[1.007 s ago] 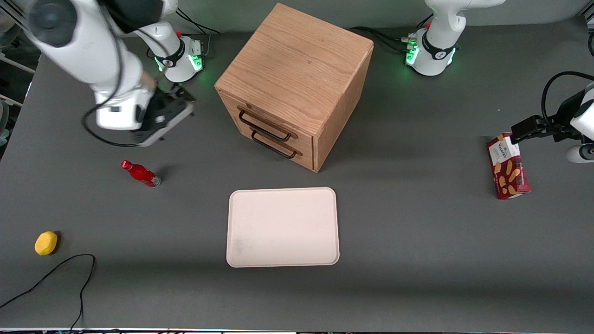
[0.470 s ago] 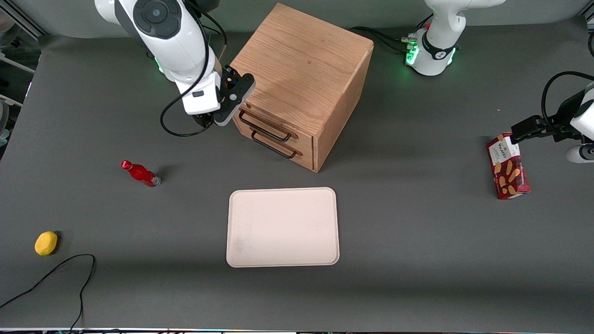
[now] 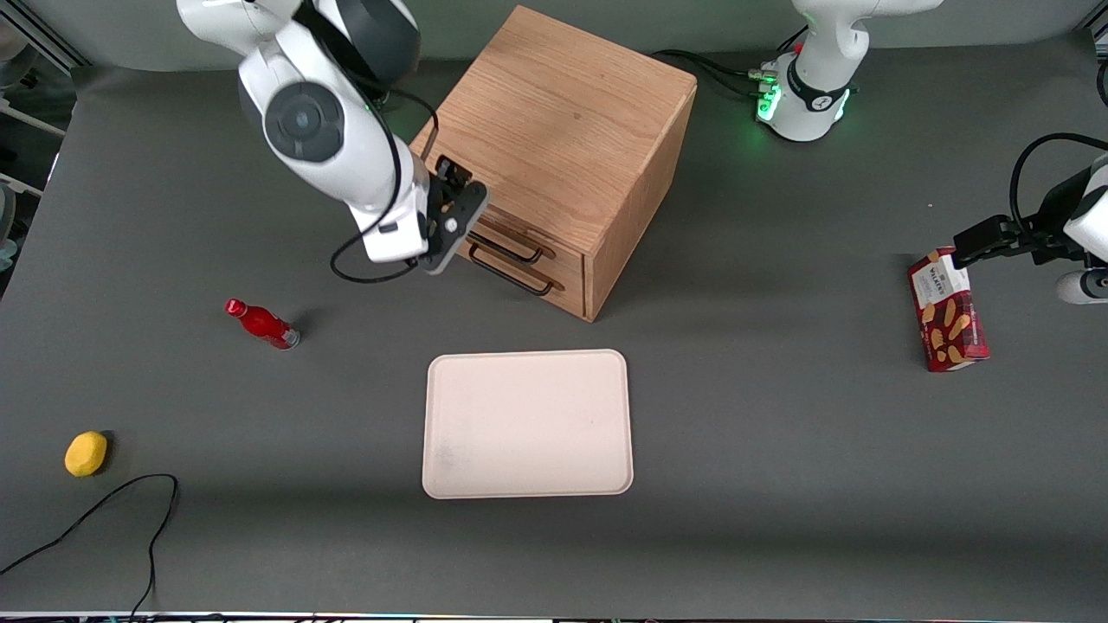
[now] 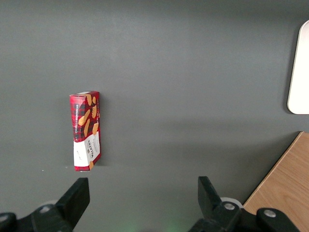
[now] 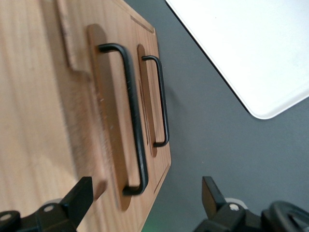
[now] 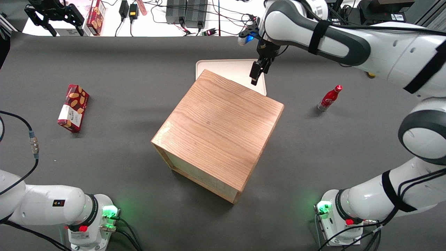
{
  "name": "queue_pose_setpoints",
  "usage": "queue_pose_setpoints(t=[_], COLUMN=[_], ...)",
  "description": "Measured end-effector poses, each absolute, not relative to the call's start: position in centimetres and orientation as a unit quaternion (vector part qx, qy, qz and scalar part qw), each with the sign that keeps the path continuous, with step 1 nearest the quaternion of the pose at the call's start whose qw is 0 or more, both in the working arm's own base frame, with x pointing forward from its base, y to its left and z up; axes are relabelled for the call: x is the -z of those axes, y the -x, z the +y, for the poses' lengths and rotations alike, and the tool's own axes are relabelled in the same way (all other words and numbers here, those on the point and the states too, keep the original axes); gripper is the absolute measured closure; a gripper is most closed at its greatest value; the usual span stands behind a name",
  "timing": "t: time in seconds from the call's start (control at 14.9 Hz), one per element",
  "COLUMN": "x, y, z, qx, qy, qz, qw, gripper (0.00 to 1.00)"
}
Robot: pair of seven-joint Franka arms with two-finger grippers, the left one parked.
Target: Open upper drawer
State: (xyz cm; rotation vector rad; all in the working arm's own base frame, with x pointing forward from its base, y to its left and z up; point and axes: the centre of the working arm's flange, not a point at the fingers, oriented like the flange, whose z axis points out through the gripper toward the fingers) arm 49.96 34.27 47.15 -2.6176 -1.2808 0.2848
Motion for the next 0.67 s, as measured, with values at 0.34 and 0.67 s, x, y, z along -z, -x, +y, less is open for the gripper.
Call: queue_pose_setpoints(t=[0.34, 0.67], x=[-44.0, -42.6], y=[-51.3, -51.8], z=[34.7, 35.2], qx=[-0.108, -0.105], qy=[0.888, 0.887], qz=[-0.43, -0.43], qw=[0.122, 0.13], gripper=[0.0, 0.0])
